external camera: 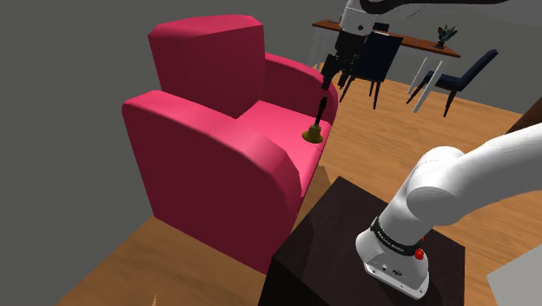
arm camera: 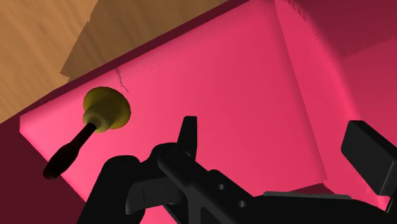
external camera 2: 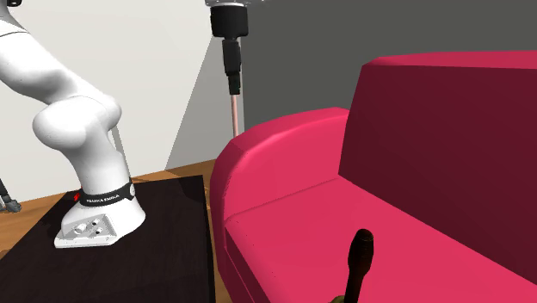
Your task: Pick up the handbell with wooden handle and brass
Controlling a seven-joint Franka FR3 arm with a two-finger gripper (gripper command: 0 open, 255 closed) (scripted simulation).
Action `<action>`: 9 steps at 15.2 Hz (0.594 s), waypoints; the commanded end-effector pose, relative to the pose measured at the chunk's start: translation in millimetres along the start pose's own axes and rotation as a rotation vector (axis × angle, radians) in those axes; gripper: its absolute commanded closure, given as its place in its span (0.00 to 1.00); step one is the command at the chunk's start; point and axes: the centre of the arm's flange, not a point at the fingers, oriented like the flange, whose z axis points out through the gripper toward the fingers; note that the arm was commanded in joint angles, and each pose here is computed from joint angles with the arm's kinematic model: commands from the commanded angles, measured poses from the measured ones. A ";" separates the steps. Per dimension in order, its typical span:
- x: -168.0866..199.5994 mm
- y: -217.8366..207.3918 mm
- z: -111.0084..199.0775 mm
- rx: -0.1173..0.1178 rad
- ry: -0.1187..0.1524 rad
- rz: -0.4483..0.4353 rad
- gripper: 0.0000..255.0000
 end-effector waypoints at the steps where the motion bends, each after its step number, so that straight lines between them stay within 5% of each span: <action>1: 13.0 22.8 9.5 -0.003 -0.001 0.005 0.00; 9: 66.8 102.2 53.3 -0.010 -0.010 0.026 0.00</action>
